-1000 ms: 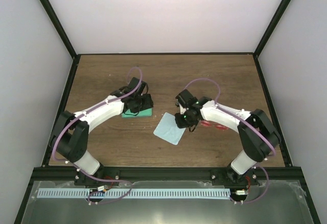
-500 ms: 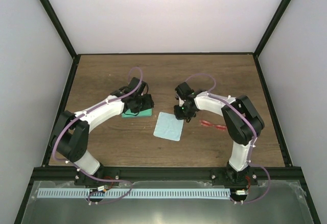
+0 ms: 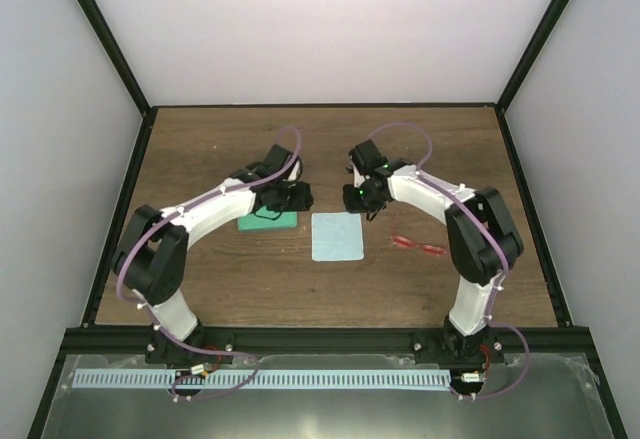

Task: Organize the sunglasses
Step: Fold the glasses cleaning cloth at the center of the board.

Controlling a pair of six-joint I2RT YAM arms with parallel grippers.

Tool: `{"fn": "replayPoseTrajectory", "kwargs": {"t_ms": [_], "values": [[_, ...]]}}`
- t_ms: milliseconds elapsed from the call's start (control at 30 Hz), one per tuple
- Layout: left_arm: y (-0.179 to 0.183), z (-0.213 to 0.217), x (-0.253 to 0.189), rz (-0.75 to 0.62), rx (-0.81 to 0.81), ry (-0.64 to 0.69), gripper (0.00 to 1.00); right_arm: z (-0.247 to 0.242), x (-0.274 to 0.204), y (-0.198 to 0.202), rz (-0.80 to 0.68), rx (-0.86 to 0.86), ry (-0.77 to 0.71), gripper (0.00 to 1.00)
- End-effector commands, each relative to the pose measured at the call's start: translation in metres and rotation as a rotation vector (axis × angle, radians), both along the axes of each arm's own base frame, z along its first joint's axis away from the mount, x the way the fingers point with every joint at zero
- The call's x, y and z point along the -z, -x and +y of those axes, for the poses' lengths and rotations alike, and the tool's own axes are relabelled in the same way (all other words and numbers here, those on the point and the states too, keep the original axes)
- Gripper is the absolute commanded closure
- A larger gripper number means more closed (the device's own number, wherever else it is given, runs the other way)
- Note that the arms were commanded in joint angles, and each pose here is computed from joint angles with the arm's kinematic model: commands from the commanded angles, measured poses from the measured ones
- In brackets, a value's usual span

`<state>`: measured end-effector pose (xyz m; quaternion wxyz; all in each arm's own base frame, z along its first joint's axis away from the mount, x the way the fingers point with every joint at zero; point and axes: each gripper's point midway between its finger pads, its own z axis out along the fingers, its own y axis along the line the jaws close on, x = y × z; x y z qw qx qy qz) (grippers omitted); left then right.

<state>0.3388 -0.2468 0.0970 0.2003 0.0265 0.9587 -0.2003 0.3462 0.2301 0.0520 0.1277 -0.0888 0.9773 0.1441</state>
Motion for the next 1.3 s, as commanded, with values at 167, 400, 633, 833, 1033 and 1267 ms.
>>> {"fn": "replayPoseTrajectory", "kwargs": {"t_ms": [167,400,633,833,1033,1267], "values": [[-0.032,-0.055,0.018,-0.102,0.304,-0.107,0.49,-0.003,-0.065,-0.014,-0.121,0.008,-0.072,0.87],[-0.029,-0.053,0.051,-0.054,0.375,-0.163,0.54,-0.018,-0.056,-0.021,-0.091,0.043,-0.083,0.86],[-0.021,-0.047,0.071,-0.025,0.406,-0.193,0.55,-0.024,-0.051,-0.019,-0.086,0.039,-0.066,0.85],[-0.011,-0.039,0.079,0.008,0.429,-0.206,0.56,-0.025,-0.044,-0.017,-0.079,0.034,-0.061,0.85],[0.0,-0.029,0.097,0.053,0.417,-0.229,0.55,-0.024,-0.043,-0.019,-0.079,0.024,-0.062,0.85],[-0.001,-0.031,0.096,0.053,0.41,-0.216,0.69,-0.023,-0.041,-0.019,-0.075,0.019,-0.059,0.85]]}}
